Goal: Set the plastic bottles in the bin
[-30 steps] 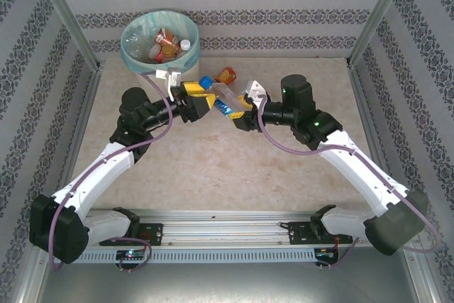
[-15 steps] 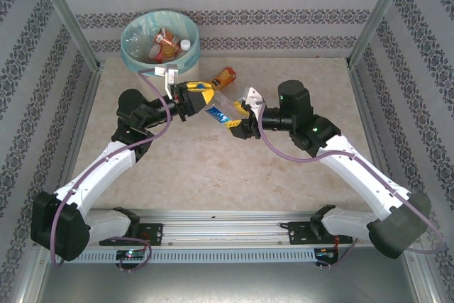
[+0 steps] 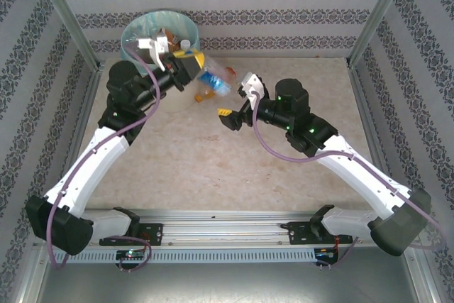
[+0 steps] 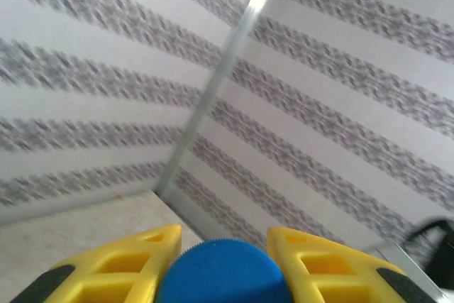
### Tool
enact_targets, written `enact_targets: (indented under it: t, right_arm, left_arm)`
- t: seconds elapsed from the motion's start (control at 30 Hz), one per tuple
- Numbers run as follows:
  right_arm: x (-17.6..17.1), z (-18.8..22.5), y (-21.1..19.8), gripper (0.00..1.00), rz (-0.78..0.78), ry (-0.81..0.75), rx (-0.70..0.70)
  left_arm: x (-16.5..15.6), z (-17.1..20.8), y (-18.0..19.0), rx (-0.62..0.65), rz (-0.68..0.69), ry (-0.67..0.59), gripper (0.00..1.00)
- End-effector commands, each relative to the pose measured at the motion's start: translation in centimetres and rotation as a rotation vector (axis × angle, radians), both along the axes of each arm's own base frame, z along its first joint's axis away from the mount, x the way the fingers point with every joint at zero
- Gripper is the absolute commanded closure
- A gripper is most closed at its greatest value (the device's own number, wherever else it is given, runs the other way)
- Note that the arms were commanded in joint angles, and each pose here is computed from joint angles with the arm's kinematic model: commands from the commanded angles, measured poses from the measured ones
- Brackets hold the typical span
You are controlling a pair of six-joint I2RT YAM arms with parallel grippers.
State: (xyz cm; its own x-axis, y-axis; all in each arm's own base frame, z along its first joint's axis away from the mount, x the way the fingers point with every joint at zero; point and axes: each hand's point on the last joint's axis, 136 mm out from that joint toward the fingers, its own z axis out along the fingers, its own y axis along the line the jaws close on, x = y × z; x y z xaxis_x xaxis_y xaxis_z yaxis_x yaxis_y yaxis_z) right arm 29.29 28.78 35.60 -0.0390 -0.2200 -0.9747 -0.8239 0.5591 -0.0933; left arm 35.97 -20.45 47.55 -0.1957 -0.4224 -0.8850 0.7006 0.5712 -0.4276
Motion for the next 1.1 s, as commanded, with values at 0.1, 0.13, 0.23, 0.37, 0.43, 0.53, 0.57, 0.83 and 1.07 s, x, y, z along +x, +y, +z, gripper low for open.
enact_targets:
  t: [0.1, 0.13, 0.23, 0.37, 0.43, 0.53, 0.57, 0.83, 1.07]
  right_arm:
    - [0.2, 0.5, 0.9, 0.02, -0.05, 0.033, 0.023]
    - [0.2, 0.3, 1.2, 0.02, -0.045, 0.032, 0.018]
    - [-0.2, 0.1, 1.7, 0.02, -0.028, 0.041, 0.015]
    - [-0.9, -0.2, 2.4, 0.02, -0.003, 0.047, 0.007]
    - [-1.2, -0.5, 2.6, 0.02, 0.008, 0.045, -0.002]
    - [-1.5, -0.8, 3.0, 0.02, 0.019, 0.052, -0.009]
    - [-1.6, -0.9, 3.2, 0.02, 0.022, 0.052, -0.015]
    - [-2.2, -1.0, 3.8, 0.02, 0.039, 0.042, -0.037]
    - [-2.8, -1.3, 3.6, 0.02, 0.039, 0.048, -0.053]
  left_arm:
    - [8.4, 1.6, 7.7, 0.069, 0.358, -0.035, 1.0]
    - [9.3, 1.8, 8.3, 0.087, 0.378, -0.054, 1.0]
    - [11.2, 2.5, 9.5, 0.13, 0.426, -0.094, 1.0]
    - [12.6, 4.0, 11.8, 0.149, 0.5, -0.132, 1.0]
    - [13.3, 4.4, 12.9, 0.164, 0.544, -0.15, 1.0]
    - [14.5, 4.5, 14.3, 0.2, 0.605, -0.156, 1.0]
    - [15.0, 4.4, 14.7, 0.212, 0.626, -0.153, 1.0]
    - [20.8, -0.6, 14.1, 0.299, 0.584, -0.047, 1.0]
    - [24.8, -6.4, 13.6, 0.344, 0.546, 0.063, 1.0]
